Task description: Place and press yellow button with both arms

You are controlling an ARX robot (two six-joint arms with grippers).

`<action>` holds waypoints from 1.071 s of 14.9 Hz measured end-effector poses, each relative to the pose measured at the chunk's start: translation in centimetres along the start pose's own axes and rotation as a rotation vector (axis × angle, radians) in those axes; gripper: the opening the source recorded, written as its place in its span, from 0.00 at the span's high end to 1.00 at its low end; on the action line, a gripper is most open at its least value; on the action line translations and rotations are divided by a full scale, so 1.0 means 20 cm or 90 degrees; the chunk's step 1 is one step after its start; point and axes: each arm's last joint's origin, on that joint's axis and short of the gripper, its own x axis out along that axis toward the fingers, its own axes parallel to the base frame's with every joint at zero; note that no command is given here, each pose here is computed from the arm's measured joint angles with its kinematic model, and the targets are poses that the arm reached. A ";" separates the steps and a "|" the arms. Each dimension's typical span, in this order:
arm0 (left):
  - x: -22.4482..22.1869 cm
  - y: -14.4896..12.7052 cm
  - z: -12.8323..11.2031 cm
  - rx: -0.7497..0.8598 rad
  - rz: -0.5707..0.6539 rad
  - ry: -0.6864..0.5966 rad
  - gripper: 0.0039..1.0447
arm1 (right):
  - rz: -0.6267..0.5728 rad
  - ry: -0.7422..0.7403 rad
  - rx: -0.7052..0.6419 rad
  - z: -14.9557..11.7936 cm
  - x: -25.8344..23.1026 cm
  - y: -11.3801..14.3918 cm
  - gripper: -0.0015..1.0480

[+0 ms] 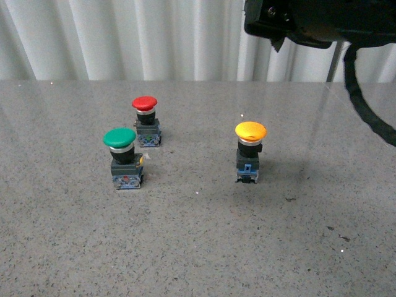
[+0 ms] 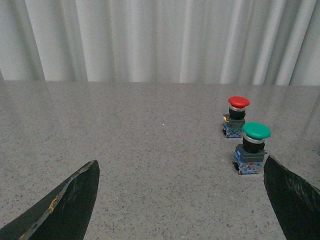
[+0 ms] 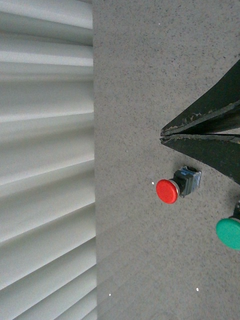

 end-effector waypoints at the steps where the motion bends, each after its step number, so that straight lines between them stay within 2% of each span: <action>1: 0.00 0.00 0.00 0.000 0.000 0.000 0.06 | 0.007 -0.002 0.014 0.01 -0.05 0.00 0.98; 3: 0.00 0.00 0.00 0.000 0.000 0.000 0.06 | 0.011 -0.005 0.024 0.02 -0.12 -0.01 0.98; 5: 0.00 0.00 0.00 0.000 0.000 0.000 0.06 | 0.014 -0.020 0.045 0.04 -0.31 -0.06 0.98; 6: 0.00 0.00 0.00 0.000 0.000 0.000 0.06 | -0.069 -0.081 0.020 0.04 -0.43 -0.10 0.98; 7: 0.00 0.00 0.00 0.000 0.000 0.000 0.06 | -0.176 -0.091 -0.044 0.00 -0.57 -0.20 0.98; 8: 0.00 0.00 0.00 0.000 0.000 0.000 0.06 | -0.238 -0.069 -0.088 -0.07 -0.71 -0.33 0.98; 9: 0.00 0.00 0.00 0.000 0.000 0.000 0.06 | -0.261 -0.064 -0.110 -0.15 -0.85 -0.43 0.98; 11: 0.00 0.00 0.00 0.000 0.000 0.000 0.06 | -0.243 -0.112 -0.124 -0.16 -0.94 -0.46 0.98; 14: 0.00 0.00 0.00 0.000 0.000 0.000 0.06 | -0.246 -0.090 -0.130 -0.27 -0.98 -0.51 0.98; 16: 0.00 0.00 0.00 0.000 0.000 0.000 0.06 | -0.242 -0.103 -0.133 -0.28 -1.02 -0.52 0.98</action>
